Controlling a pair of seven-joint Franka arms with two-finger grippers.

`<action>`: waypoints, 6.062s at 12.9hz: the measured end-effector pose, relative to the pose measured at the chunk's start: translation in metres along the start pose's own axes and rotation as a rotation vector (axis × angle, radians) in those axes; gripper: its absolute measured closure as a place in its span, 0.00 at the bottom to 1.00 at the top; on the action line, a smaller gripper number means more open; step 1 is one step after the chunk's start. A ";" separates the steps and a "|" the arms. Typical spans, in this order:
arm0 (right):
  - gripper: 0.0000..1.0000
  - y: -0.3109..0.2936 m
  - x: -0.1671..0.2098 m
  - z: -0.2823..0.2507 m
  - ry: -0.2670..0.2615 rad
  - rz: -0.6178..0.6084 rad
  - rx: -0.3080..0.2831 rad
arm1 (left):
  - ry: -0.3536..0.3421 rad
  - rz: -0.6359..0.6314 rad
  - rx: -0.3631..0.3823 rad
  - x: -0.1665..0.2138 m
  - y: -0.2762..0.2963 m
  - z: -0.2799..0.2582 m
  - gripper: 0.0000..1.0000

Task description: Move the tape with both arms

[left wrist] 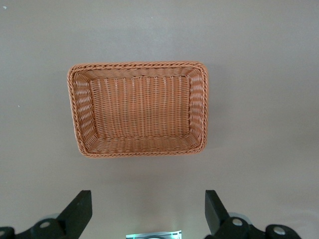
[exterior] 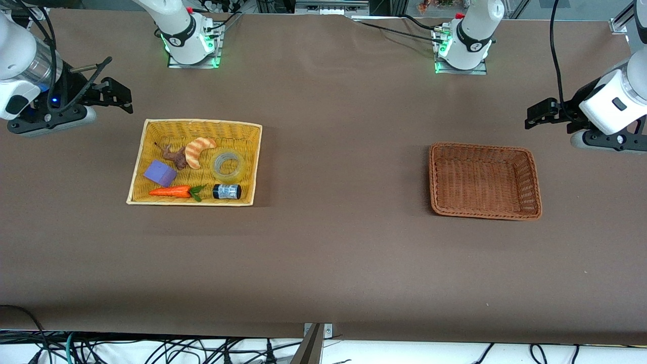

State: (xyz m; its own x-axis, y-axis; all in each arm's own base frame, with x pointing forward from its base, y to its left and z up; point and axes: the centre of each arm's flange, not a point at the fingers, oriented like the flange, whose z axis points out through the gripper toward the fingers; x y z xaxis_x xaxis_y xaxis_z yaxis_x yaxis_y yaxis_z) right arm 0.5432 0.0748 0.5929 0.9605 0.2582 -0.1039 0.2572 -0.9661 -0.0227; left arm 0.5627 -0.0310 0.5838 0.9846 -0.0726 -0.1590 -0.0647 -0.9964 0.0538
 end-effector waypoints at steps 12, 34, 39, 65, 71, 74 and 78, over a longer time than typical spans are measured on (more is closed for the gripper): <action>0.00 -0.020 0.022 0.110 -0.029 0.053 -0.005 | -0.035 0.000 -0.006 0.012 -0.003 0.019 0.00; 0.77 -0.086 0.044 0.380 0.062 0.130 -0.003 | -0.029 -0.001 -0.006 0.014 -0.003 0.017 0.00; 0.78 -0.099 0.078 0.306 0.004 0.112 -0.005 | -0.037 0.003 -0.007 0.016 -0.001 0.022 0.00; 0.32 -0.479 0.101 0.357 0.148 0.399 0.068 | -0.114 0.016 -0.043 0.113 0.001 0.181 0.00; 0.00 -0.360 0.146 0.221 0.115 0.302 -0.010 | -0.022 -0.024 -0.066 0.114 0.115 0.250 0.00; 0.00 -0.289 0.145 0.165 0.035 0.218 0.012 | -0.012 -0.063 -0.104 0.087 0.190 0.295 0.00; 0.00 -0.208 0.122 0.099 -0.013 0.127 -0.004 | -0.017 -0.082 -0.077 0.051 0.258 0.315 0.00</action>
State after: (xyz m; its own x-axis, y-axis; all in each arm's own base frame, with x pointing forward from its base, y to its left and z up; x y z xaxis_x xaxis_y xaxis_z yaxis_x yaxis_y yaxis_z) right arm 0.5963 0.3064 0.4860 0.9839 0.1341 -0.1181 0.1346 -0.9909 -0.0043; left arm 0.5447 -0.3048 0.2796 0.9831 0.0076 -0.1830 0.0291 -0.9929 0.1152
